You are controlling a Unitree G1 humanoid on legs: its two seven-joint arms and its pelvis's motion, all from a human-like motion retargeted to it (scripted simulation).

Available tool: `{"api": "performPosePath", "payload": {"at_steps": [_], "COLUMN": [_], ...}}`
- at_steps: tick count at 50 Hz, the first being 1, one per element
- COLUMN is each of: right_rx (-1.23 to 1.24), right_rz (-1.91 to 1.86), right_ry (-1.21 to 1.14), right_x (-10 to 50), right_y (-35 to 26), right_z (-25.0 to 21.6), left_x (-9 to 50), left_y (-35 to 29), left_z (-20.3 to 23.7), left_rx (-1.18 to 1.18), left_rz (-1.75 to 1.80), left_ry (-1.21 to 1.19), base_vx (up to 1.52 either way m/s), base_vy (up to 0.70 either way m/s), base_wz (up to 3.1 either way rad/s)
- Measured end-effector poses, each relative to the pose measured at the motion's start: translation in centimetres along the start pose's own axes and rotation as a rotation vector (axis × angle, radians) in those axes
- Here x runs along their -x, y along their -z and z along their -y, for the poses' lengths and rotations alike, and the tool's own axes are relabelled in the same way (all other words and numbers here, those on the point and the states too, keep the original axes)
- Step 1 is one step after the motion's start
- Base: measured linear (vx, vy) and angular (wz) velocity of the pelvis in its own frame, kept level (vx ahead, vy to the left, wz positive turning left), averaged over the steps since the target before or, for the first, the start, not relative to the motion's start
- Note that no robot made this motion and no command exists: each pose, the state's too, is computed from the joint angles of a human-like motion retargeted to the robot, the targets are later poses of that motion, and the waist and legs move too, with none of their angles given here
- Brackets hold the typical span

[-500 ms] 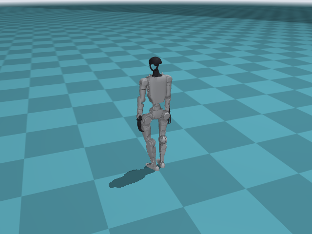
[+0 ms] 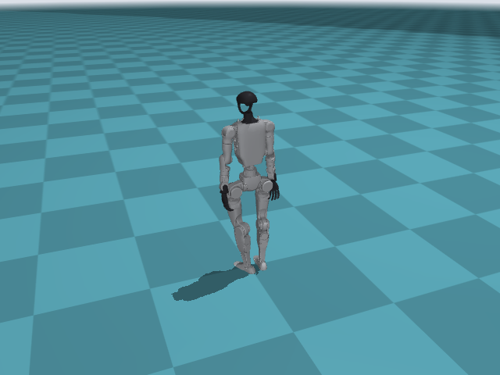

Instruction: Upper body actions

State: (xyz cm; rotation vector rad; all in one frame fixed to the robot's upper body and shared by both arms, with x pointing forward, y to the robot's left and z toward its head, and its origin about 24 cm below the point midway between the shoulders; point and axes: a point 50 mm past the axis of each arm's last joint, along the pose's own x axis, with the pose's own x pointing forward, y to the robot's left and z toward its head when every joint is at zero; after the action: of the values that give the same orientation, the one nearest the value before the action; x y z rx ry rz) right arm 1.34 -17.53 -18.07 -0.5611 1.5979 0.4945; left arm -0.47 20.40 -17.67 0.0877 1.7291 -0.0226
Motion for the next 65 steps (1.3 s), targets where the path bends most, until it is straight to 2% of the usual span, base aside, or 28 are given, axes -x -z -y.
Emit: {"api": "performPosePath", "payload": {"at_steps": [12, 23, 31, 40, 57, 62, 65], "right_rx": [-0.055, -0.034, 0.019, 0.071, -0.010, -0.037, -0.102], "right_rz": [-0.067, 0.057, 0.099, 0.050, 0.020, 0.056, 0.007], "right_ry": [0.024, 0.003, -0.031, -0.013, -0.040, -0.008, 0.132], "right_x": [0.0, 0.2, 0.3, 0.2, 0.1, 0.3, 0.6], "right_y": [1.4, -1.8, -3.0, -1.7, -0.5, -0.8, 0.1], "right_z": [0.6, 1.5, 1.0, 0.8, 0.8, 2.5, 5.2], "left_x": [0.1, 0.2, 0.0, 0.0, 0.0, 0.1, 0.1], "left_y": [-0.4, -1.1, -0.3, 0.1, 0.0, -0.3, -0.4], "left_z": [0.0, 0.8, 1.2, 1.2, 0.9, 0.5, 0.4], "left_rx": [0.015, 0.066, 0.056, -0.023, 0.020, 0.027, 0.037], "left_rz": [-0.002, 0.036, 0.001, -0.018, -0.022, -0.009, -0.002], "left_ry": [0.000, 0.142, 0.121, 0.104, 0.120, 0.119, 0.117], "base_vx": [0.02, 0.00, 0.00, 0.00, -0.01, 0.00, 0.00], "base_vy": [0.01, 0.00, 0.00, 0.00, 0.00, 0.00, 0.00], "base_wz": [0.34, 0.00, 0.00, 0.02, -0.02, 0.00, 0.00]}}
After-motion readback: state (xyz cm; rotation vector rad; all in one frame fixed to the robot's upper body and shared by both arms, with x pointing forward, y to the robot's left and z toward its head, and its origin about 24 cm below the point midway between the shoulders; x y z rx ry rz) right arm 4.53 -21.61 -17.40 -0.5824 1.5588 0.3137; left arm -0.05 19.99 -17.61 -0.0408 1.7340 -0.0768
